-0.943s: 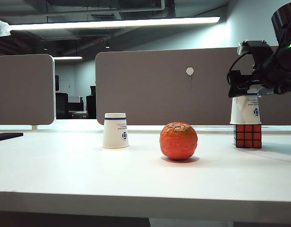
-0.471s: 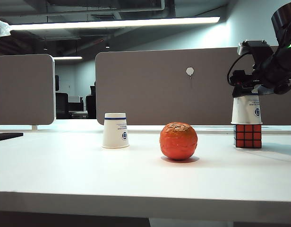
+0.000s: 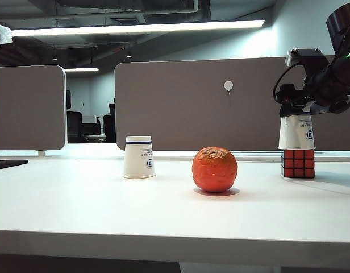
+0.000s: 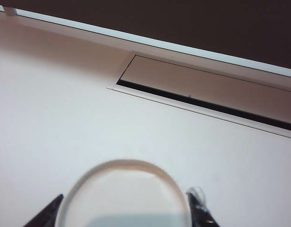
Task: Carefully pick up the cup on the right and stack it on top of the cup on the left.
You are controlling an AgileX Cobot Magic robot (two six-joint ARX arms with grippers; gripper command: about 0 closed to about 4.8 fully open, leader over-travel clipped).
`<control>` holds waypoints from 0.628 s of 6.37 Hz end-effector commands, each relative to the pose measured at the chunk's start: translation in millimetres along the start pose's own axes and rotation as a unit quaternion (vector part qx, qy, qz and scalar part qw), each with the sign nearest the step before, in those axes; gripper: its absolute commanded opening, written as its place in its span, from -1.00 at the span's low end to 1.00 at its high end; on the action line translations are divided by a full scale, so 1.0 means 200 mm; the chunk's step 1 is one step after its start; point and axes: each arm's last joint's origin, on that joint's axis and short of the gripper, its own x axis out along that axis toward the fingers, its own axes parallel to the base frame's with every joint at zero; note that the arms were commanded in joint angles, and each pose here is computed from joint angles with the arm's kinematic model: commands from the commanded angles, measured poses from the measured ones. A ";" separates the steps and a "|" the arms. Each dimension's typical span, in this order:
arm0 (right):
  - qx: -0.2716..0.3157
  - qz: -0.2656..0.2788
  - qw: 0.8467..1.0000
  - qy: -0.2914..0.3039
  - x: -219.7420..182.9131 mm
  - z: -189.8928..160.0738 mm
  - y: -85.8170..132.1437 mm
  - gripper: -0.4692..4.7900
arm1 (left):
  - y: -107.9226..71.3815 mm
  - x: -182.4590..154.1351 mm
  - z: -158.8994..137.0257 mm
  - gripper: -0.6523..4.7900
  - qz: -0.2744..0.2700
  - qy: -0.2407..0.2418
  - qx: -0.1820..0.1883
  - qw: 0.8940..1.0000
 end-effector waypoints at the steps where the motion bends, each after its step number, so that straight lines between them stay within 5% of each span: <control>1: -0.001 -0.001 1.000 -0.013 0.00 0.02 0.00 0.48 | 0.00 0.00 0.01 -0.78 0.000 -0.006 0.004 1.000; 2: -0.003 -0.003 1.000 -0.026 0.00 0.03 0.00 0.96 | 0.00 0.00 0.01 -0.78 0.000 -0.006 0.004 1.000; 4: -0.006 -0.004 0.999 -0.033 0.00 0.04 -0.01 0.99 | 0.00 0.00 0.01 -0.78 0.000 -0.006 0.004 1.000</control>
